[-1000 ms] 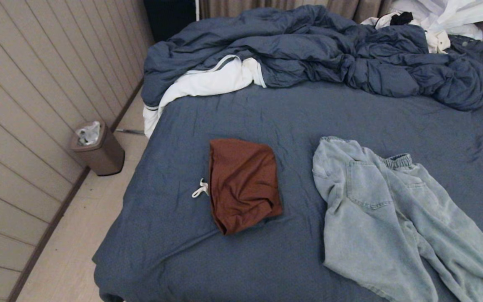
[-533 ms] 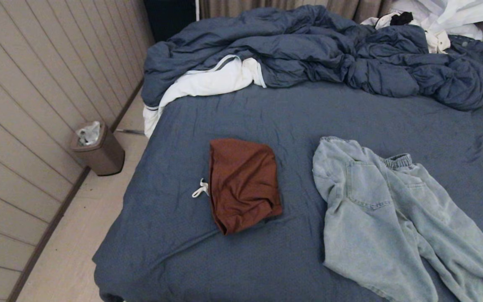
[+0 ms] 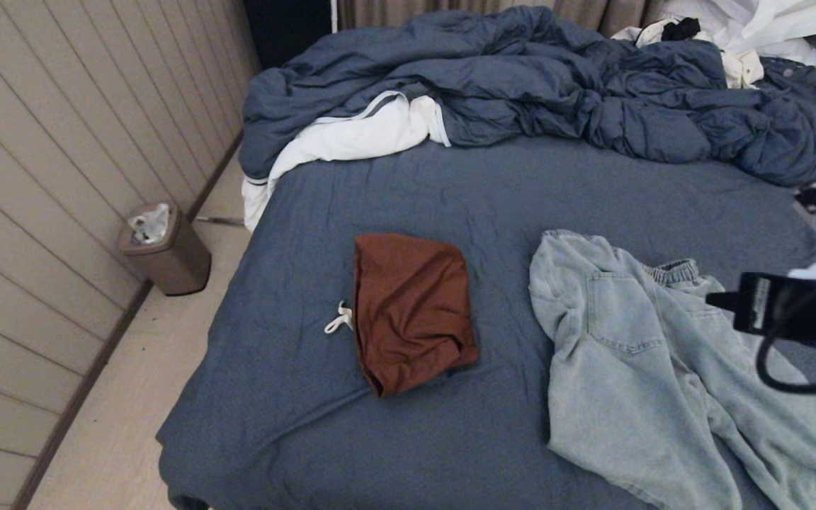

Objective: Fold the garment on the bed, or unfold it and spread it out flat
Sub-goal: Fold the blue shorts

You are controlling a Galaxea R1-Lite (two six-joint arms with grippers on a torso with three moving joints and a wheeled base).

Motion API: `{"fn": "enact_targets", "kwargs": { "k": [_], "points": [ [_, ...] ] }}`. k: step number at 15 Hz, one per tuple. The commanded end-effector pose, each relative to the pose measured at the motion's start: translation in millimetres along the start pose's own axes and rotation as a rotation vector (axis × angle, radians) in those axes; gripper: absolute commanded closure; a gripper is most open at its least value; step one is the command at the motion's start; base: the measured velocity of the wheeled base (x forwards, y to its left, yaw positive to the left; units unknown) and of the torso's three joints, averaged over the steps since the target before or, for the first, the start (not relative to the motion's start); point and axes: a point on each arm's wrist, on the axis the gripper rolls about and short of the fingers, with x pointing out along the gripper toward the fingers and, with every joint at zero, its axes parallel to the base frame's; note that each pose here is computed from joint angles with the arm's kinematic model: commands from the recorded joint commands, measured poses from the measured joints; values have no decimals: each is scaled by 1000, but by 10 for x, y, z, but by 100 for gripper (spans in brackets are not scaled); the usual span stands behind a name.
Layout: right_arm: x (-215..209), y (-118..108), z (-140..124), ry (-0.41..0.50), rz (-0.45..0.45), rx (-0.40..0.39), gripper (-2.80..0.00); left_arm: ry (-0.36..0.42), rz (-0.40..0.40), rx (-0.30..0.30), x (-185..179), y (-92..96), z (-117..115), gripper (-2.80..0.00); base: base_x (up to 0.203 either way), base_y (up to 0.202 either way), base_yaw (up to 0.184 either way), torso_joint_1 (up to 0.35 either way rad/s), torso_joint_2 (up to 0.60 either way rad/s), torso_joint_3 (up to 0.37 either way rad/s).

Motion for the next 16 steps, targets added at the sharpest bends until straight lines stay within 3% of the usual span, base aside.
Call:
{"fn": "enact_targets", "kwargs": {
  "k": [1,6,9,16],
  "points": [
    [785,42,157,100,-47,0,0,1,1,-1,1,0,1,-280,0,0,0,0,0,0],
    [1410,354,443,39,-96,-37,0,1,1,-1,1,0,1,-280,0,0,0,0,0,0],
    [1703,564,362,41,-180,-78,0,1,1,-1,1,0,1,-280,0,0,0,0,0,0],
    [1972,590,426,-141,-165,-32,0,1,1,-1,1,0,1,-280,0,0,0,0,0,0]
  ]
}}
